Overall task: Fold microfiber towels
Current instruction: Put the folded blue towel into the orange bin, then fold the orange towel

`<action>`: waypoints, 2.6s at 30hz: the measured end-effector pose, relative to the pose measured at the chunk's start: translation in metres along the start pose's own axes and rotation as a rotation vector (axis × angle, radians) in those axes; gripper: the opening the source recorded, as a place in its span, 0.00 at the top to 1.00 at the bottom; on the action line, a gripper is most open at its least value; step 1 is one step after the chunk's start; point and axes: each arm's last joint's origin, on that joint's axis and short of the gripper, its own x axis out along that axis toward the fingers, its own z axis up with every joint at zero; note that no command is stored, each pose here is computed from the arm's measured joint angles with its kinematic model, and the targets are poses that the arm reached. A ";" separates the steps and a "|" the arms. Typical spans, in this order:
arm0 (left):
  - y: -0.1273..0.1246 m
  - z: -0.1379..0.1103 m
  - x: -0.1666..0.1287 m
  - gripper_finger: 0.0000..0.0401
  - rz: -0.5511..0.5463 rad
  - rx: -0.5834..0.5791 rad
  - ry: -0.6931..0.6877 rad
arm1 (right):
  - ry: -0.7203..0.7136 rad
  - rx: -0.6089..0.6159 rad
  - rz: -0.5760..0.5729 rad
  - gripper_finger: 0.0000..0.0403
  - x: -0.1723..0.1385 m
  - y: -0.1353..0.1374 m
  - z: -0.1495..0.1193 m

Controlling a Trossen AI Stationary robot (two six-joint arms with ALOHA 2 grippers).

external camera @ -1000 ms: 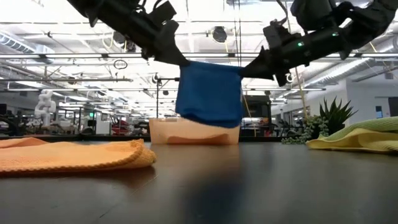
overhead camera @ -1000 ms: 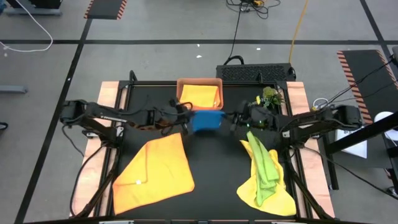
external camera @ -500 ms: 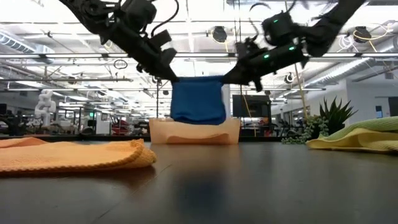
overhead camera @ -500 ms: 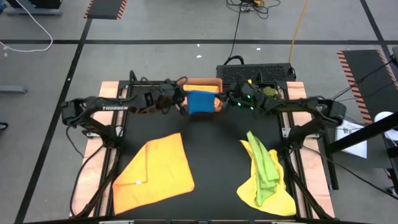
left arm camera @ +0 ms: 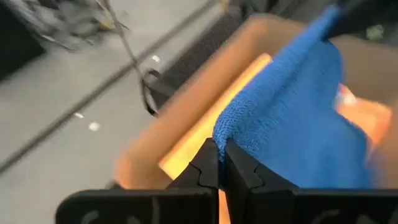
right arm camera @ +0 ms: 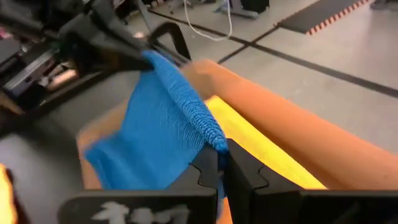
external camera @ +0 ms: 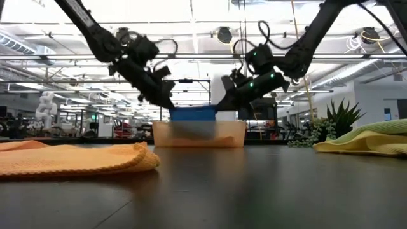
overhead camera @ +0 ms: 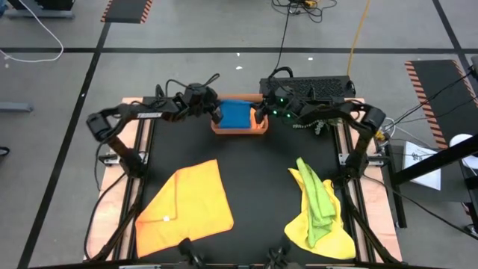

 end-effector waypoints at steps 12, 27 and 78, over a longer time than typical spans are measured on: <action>0.011 -0.017 0.024 0.74 0.048 0.006 0.013 | 0.026 -0.107 -0.030 0.77 0.004 -0.008 -0.006; -0.023 0.024 -0.053 0.58 -0.143 0.032 -0.037 | -0.153 -0.259 0.033 0.55 -0.042 0.025 0.044; -0.109 0.034 -0.122 0.76 -0.357 0.191 -0.111 | -0.046 -0.383 0.340 0.82 -0.044 0.094 0.030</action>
